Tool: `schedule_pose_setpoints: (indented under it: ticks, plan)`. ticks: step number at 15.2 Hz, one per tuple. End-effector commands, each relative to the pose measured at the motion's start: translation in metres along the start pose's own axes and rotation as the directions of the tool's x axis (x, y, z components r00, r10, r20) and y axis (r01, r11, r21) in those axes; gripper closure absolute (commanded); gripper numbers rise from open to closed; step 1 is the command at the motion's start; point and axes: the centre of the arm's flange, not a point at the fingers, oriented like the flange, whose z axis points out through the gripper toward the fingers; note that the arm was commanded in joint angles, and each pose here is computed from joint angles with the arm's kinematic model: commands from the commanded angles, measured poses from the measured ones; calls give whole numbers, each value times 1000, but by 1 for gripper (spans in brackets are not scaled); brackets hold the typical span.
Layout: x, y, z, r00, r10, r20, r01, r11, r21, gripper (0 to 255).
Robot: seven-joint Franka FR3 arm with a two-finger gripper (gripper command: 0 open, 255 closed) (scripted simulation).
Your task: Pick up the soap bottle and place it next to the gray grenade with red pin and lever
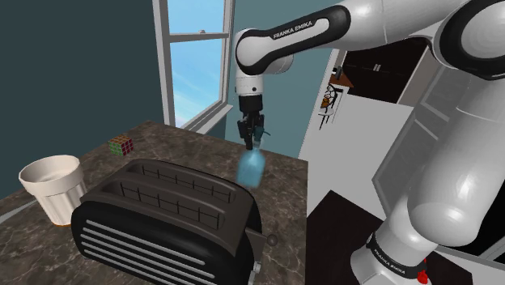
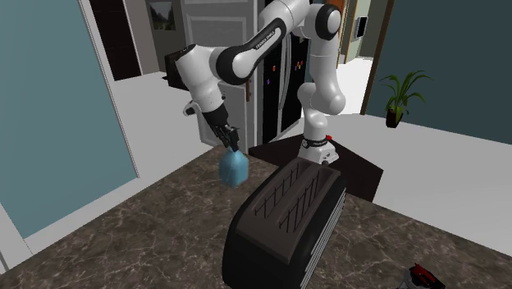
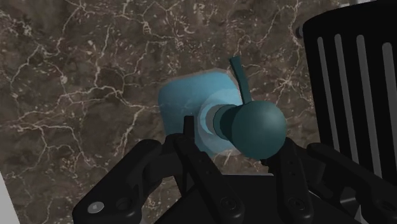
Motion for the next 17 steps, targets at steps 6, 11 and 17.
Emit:
schedule_pose_setpoints:
  ticks: [6, 11, 17]
  plan:
    - [-11, -7, -35, 1000, 0, 0, 0, 1000, 0, 255]
    - [-19, -10, -60, 1000, 0, 0, 0, 1000, 0, 255]
    - [-28, -15, -90, 1000, 0, 0, 0, 1000, 0, 255]
